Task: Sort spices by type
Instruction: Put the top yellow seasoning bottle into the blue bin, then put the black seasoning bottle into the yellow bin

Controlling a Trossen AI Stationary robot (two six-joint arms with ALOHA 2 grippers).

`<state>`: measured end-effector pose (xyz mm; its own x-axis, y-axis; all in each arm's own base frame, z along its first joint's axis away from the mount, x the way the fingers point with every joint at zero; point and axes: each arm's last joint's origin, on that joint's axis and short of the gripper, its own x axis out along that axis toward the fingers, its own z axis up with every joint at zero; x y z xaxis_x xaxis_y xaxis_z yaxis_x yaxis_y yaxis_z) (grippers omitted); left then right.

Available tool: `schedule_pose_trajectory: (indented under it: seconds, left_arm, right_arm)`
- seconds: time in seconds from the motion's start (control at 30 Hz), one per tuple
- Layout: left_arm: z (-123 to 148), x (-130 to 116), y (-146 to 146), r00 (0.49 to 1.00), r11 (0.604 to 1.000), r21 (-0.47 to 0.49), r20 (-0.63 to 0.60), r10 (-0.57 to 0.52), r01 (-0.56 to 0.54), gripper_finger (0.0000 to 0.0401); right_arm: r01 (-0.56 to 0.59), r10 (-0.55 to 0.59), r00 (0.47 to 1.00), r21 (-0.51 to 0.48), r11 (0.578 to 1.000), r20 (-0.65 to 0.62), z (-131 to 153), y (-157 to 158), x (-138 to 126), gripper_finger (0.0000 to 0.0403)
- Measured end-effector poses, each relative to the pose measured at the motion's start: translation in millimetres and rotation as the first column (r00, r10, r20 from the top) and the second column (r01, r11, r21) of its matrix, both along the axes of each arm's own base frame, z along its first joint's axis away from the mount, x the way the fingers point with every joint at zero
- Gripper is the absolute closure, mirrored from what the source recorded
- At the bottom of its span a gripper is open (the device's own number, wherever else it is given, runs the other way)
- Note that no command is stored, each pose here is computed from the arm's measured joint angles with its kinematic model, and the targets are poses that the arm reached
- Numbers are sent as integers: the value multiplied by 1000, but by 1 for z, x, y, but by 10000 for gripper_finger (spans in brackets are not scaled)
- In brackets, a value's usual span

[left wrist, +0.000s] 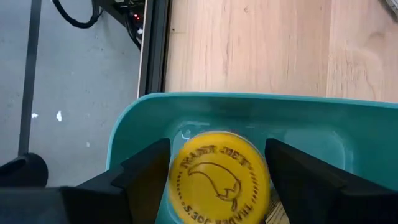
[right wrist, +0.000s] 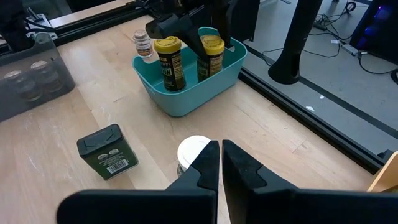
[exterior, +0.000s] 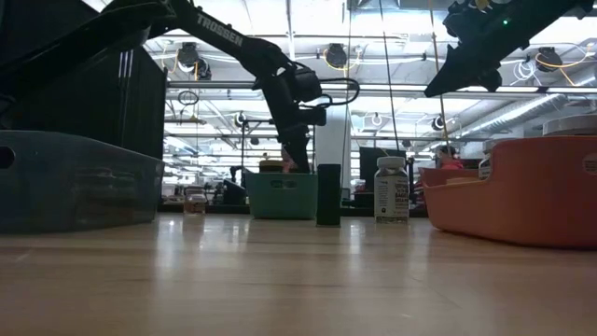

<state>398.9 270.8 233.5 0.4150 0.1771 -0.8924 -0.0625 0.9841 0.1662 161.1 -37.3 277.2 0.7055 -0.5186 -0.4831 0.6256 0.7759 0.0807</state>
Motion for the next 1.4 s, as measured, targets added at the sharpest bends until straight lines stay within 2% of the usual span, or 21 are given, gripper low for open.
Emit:
schedule_pose_trajectory:
  seconds: [0.2, 0.43, 0.6, 0.77, 0.87, 0.97, 1.1, 1.2, 1.3, 1.4]
  left_arm:
    - [0, 0, 0, 1000, 1000, -5, 8, 23, -23, 129]
    - [10, 0, -2, 998, 995, 79, -31, 61, -58, 128]
    - [37, 2, -5, 997, 986, 148, -1, 75, -74, 127]
    - [76, -1, -14, 993, 977, 196, 95, 69, -87, 127]
    - [99, -7, -26, 977, 973, 170, 175, 124, -154, 127]
    - [118, -10, -48, 957, 975, 87, 224, 183, -207, 127]
    - [136, -6, -96, 964, 993, 36, 246, 104, -116, 127]
    - [144, 0, -139, 971, 997, 64, 239, 24, -40, 127]
    - [149, -2, -183, 978, 991, 133, 207, -35, 7, 127]
    - [149, -15, -217, 980, 985, 170, 198, -28, -6, 127]
  right_arm:
    - [0, 0, 1000, -1, 1000, 0, 0, 0, 0, 403]
    - [-1, 1, 1000, -2, 1000, -1, 0, 0, 0, 403]
    - [-4, 4, 1000, -6, 1000, -4, 0, 0, 0, 403]
    - [-2, 2, 1000, -7, 1000, -5, 0, 0, 0, 403]
    - [0, -1, 1000, -9, 1000, -5, 0, 0, 0, 403]
    - [-5, 5, 1000, -17, 1000, -8, 0, 0, 0, 403]
    - [-11, 11, 1000, -22, 1000, 7, 2, 0, 1, 403]
    - [-16, 16, 1000, -14, 1000, 15, 2, 2, 1, 403]
    - [-46, 46, 999, -14, 999, 27, 3, 7, 3, 403]
    - [-92, 95, 992, -33, 995, 86, 6, 16, 8, 403]
